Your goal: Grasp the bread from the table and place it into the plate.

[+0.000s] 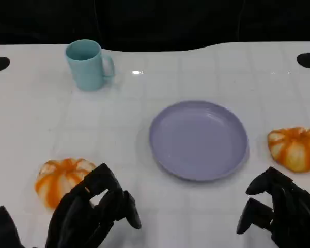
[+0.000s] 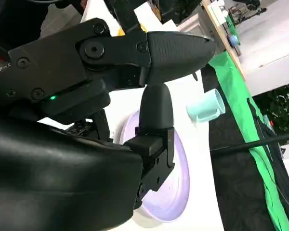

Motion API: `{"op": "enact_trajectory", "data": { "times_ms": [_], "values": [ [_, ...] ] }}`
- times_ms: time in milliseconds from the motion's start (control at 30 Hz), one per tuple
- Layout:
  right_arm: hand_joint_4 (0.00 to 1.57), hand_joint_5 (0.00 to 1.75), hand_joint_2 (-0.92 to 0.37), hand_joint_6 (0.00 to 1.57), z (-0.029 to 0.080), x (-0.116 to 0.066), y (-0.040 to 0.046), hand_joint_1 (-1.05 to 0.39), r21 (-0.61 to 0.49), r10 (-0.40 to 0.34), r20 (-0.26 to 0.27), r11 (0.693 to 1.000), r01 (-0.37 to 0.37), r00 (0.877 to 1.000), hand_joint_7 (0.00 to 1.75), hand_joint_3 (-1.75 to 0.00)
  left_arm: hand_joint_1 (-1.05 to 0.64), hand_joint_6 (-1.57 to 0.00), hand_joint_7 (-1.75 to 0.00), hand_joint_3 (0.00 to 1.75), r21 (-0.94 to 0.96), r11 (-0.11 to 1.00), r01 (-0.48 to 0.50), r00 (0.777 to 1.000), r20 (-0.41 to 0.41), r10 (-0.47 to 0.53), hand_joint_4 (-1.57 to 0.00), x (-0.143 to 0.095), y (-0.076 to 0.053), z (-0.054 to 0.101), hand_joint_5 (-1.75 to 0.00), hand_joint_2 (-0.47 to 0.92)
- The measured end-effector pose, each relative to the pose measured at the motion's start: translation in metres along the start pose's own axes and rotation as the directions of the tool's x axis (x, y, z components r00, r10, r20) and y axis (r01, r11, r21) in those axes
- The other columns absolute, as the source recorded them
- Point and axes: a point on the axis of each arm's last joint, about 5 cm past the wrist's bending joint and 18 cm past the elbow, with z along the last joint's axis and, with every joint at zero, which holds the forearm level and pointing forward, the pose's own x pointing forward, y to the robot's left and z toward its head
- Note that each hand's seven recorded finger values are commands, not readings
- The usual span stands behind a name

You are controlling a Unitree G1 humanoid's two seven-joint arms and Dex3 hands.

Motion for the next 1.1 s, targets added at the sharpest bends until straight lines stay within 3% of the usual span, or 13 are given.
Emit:
{"op": "enact_trajectory", "data": {
  "times_ms": [133,233,300,367,467,533,600,800,1100],
  "values": [
    [0.61,1.75,-0.92,0.44,0.000,0.000,0.0000,-0.54,0.000,0.000,0.000,1.000,0.000,1.000,1.61,-0.38,-0.60,-0.56,-1.74,0.33,0.001,1.000,0.001,1.000,0.002,-0.001,-0.76,0.000,0.000,0.000,-1.75,0.92],
    [0.61,1.75,-0.92,0.44,0.000,0.000,0.0002,-0.54,0.000,0.001,0.000,1.000,-0.001,1.000,1.61,-0.39,-0.62,-0.54,-1.59,0.38,0.019,1.000,0.000,1.000,0.016,0.000,-0.70,0.000,0.000,0.001,-1.75,0.92],
    [0.61,1.75,-0.92,0.44,0.000,0.000,0.0004,-0.54,-0.002,0.001,-0.001,1.000,-0.001,1.000,1.61,-0.39,-0.64,-0.58,-1.24,0.33,0.044,0.999,-0.002,0.999,0.032,0.000,-0.60,0.000,0.000,0.003,-1.63,0.92],
    [0.61,1.75,-0.92,0.44,0.000,0.000,0.0006,-0.54,-0.001,0.002,0.001,1.000,-0.002,1.000,1.62,-0.39,-0.64,-0.60,-1.09,0.31,0.090,0.996,-0.003,0.999,0.053,-0.002,-0.57,0.000,0.000,0.005,-1.57,0.92],
    [0.61,1.75,-0.92,0.44,0.000,0.000,0.0007,-0.54,-0.001,0.003,0.001,1.000,-0.003,1.000,1.62,-0.40,-0.61,-0.66,-0.72,0.27,0.131,0.991,-0.007,0.997,0.078,-0.004,-0.55,-0.001,0.000,0.007,-1.38,0.92],
    [0.61,1.75,-0.92,0.44,0.000,0.000,0.0008,-0.54,-0.001,0.004,0.001,1.000,-0.004,1.000,1.62,-0.41,-0.60,-0.67,-0.65,0.26,0.176,0.984,-0.010,0.996,0.086,-0.006,-0.54,-0.001,0.000,0.010,-1.34,0.92],
    [0.61,1.75,-0.92,0.44,0.000,0.000,0.0008,-0.54,-0.002,0.004,0.001,1.000,-0.004,1.000,1.63,-0.41,-0.60,-0.71,-0.44,0.23,0.213,0.977,-0.014,0.995,0.096,-0.006,-0.53,-0.001,0.000,0.012,-1.19,0.92],
    [0.60,1.75,-0.92,0.43,0.000,0.000,0.0009,-0.54,-0.009,0.002,-0.001,1.000,-0.002,1.000,1.63,-0.42,-0.62,-0.63,-0.26,0.21,0.359,0.933,0.002,0.995,0.090,-0.037,-0.41,-0.001,0.003,0.022,-1.08,0.92],
    [0.60,1.75,-0.92,0.44,0.000,0.000,0.0010,-0.55,-0.009,0.002,0.000,1.000,-0.002,1.000,1.63,-0.42,-0.58,-0.62,-0.13,0.07,0.728,0.685,0.036,0.995,0.035,-0.090,-0.34,0.000,0.003,0.062,-0.88,0.92]
  ]
}}
